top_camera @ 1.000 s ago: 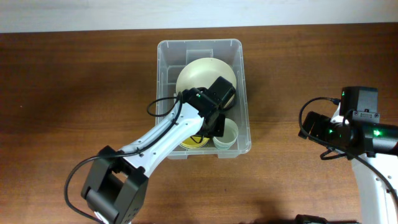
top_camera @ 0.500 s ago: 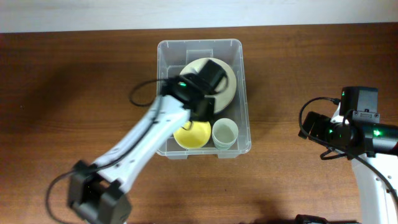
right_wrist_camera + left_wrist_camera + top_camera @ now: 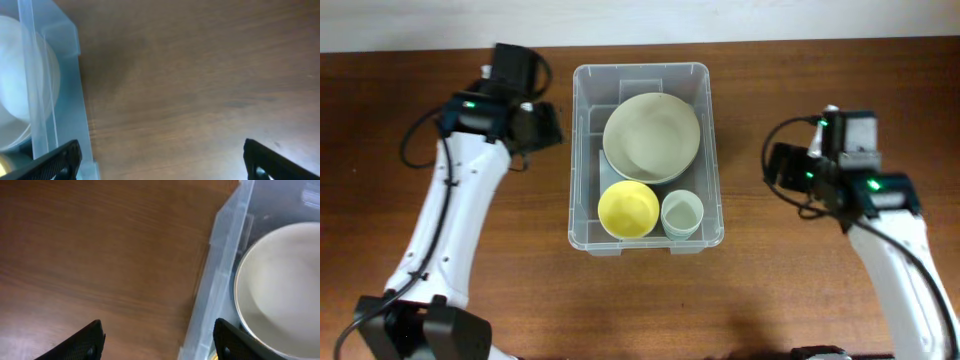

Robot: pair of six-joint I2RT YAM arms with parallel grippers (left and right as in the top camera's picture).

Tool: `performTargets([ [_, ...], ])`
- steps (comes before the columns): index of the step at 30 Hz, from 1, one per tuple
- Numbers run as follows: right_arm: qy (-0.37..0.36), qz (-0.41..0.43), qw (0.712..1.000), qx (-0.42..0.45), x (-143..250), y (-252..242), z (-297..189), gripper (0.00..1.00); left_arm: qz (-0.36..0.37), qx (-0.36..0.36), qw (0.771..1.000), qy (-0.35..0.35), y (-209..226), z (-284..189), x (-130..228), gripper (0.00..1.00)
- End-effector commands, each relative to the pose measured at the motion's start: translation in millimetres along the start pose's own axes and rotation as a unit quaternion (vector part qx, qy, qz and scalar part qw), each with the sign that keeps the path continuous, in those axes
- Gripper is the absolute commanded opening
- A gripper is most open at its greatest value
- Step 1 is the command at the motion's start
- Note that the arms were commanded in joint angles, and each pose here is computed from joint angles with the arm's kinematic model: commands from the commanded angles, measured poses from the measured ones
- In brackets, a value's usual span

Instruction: Pack container

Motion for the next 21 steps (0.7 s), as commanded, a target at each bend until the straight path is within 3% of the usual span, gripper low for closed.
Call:
performTargets([
  [1,0.022,-0.011,1.000,0.010,0.4,10.2,41.2,0.99,0.013,0.046,0.999,-0.003,19.7,-2.3,-8.9,0.72],
  [5,0.038,-0.013,0.999,0.002,-1.0,17.3,86.0,0.92,-0.012,0.051,0.999,0.001,44.8,0.0,-12.2,0.72],
  [10,0.081,-0.065,0.989,-0.109,8.9,42.1,128.0,0.89,-0.045,0.036,0.998,-0.001,73.9,1.8,-14.9,0.72],
  [15,0.105,-0.079,0.971,-0.199,15.5,59.8,136.4,0.91,-0.082,0.017,0.996,0.002,105.6,2.5,-14.1,0.72],
  [21,0.094,-0.103,0.953,-0.269,11.5,74.1,129.9,0.95,-0.088,0.013,0.996,0.010,110.3,2.4,-11.0,0.72],
])
Point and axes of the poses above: each gripper's point midway between its finger pads, its own z axis out along the fingers, its own y axis along the line the jaws close on, x = y × z, the point moved 7 cm from there along -z, back along the fingers, and after that the axes turned 8 degrees about z, right-handed, at the moved point
